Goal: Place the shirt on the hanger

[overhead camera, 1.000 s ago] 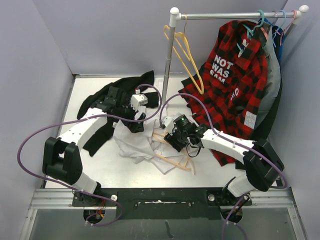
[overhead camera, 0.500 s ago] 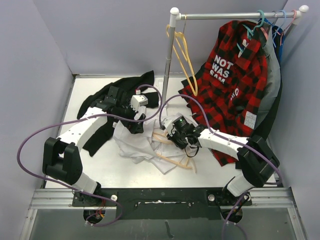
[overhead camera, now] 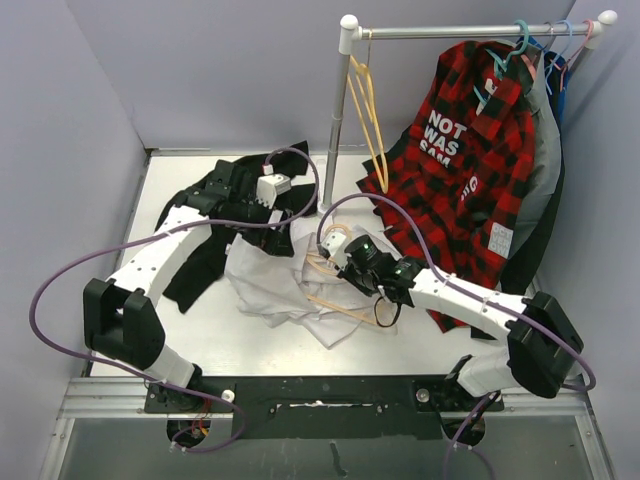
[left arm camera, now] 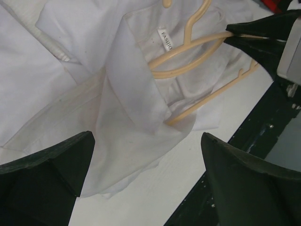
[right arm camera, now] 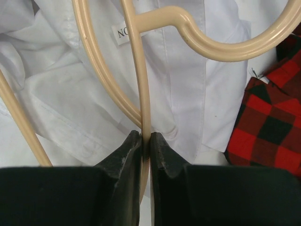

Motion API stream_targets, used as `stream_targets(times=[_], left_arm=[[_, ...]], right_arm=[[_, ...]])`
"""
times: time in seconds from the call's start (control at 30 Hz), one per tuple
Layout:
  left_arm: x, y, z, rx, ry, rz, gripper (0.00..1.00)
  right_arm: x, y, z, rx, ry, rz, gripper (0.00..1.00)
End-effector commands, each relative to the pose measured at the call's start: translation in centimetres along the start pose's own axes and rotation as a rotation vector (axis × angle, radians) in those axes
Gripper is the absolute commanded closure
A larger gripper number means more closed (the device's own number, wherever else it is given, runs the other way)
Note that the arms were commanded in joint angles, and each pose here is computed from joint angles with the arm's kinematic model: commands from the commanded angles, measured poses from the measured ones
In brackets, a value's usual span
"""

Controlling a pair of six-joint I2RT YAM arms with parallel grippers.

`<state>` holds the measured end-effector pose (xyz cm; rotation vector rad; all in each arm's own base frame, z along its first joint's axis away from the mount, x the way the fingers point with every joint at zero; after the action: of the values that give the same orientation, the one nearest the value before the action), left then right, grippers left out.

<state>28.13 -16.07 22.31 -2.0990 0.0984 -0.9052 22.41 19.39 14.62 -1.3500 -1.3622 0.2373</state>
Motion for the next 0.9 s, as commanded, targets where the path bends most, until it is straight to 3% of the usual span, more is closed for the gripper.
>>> stream_targets(times=[0.0,0.2,0.57,0.7,0.73,0.8,0.87], left_arm=[[1.0,-1.2,-3.2,-0.068,-0.147,-0.003,0.02],[-0.2,1.1,-3.8,0.061,-0.158,-0.025,0.02],[-0.8,4.4,-1.9,0.096,-0.196,0.026,0.04],[-0.6,5.2,-2.1,0.184,-0.140,0.015,0.02],[-0.7,5.5,-2.0,0.209,-0.120,0.018,0.04],[-0.9,5.8,-1.7,0.242,-0.098,0.022,0.18],[-1.0,6.2,-1.3,0.260,-0.092,0.025,0.43]], right_arm=[[0.5,-0.6,-1.2,-0.137,-0.037,-0.032,1.00],[0.4,0.1,-1.6,-0.208,-0.036,-0.052,1.00],[2.2,0.8,-1.4,-0.264,-0.091,-0.127,1.00],[2.5,1.3,-1.0,-0.257,-0.099,-0.126,1.00],[2.5,1.4,-0.9,-0.255,-0.095,-0.126,1.00],[2.4,1.6,-0.8,-0.249,-0.093,-0.121,1.00],[2.3,1.7,-0.7,-0.247,-0.087,-0.120,1.00]])
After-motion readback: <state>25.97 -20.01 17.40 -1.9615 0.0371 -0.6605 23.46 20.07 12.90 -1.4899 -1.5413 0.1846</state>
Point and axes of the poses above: each gripper's point midway between its finger pads, its own y axis out along the fingers, its own z axis along the line the jaws close on, x = y × z, the point moved 7 cm from there along -y, back along the fingers, and after that the axes turned 3 degrees about -y, right-handed, at the moved point
